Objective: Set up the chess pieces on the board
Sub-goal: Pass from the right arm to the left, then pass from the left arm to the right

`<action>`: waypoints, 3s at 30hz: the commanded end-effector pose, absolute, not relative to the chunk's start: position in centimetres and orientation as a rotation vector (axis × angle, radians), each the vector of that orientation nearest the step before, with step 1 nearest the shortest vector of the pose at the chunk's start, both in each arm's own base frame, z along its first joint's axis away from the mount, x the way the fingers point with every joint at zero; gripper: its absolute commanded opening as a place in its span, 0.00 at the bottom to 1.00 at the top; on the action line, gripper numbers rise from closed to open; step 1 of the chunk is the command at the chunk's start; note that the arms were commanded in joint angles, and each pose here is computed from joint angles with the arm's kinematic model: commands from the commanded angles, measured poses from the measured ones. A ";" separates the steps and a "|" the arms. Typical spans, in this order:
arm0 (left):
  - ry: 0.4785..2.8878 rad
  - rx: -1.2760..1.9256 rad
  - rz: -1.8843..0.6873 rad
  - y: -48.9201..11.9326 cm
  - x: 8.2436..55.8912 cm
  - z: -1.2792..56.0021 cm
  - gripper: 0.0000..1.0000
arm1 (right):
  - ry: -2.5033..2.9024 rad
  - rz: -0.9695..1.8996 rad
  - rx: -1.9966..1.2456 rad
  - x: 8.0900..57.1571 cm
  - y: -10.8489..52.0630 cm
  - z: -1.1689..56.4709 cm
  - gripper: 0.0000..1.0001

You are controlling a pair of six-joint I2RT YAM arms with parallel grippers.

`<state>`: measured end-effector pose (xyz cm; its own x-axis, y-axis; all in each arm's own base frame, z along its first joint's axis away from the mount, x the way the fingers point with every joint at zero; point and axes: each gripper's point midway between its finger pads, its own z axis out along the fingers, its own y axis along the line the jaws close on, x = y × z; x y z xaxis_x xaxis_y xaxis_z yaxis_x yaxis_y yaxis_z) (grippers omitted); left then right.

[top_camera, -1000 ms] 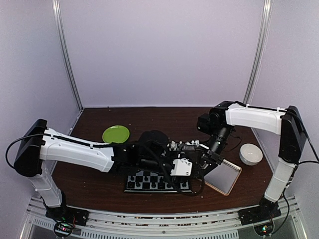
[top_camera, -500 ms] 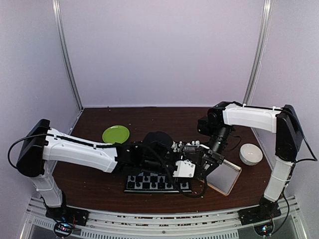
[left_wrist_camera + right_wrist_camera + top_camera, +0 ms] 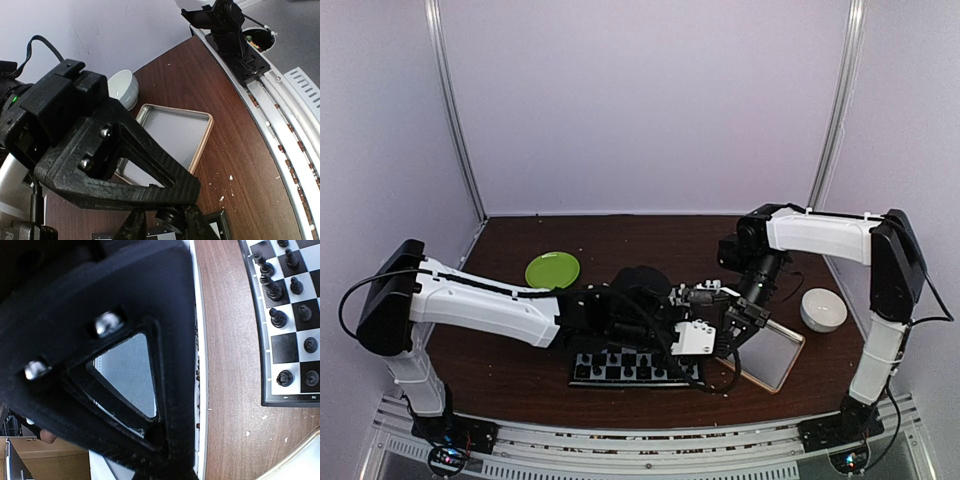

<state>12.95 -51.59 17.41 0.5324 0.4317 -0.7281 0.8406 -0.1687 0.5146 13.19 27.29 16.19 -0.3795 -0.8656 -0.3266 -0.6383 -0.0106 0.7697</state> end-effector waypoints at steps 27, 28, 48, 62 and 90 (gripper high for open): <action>1.381 1.459 -0.671 -50.5 18.0 18.1 0.07 | -2.226 -1.525 1.562 18.8 25.2 19.8 0.38; 1.402 1.428 -0.701 -50.3 18.3 18.2 0.07 | -2.263 -1.529 1.564 19.6 24.9 20.1 0.38; 1.649 0.842 -1.243 -48.7 23.5 20.9 0.09 | -3.076 -1.556 1.872 28.0 26.2 22.7 0.50; 1.657 0.784 -1.279 -47.8 24.1 20.6 0.09 | -2.907 -1.674 1.936 26.3 29.2 23.3 0.48; 1.644 0.786 -1.283 -47.7 24.1 20.8 0.10 | -2.760 -1.662 1.909 25.0 30.7 21.3 0.25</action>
<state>23.92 -47.72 19.94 -0.4307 0.0005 -0.9025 0.8648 0.2861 -0.4125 25.03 30.30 20.56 -0.3681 -0.4331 -0.8228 -0.9296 0.1901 0.3158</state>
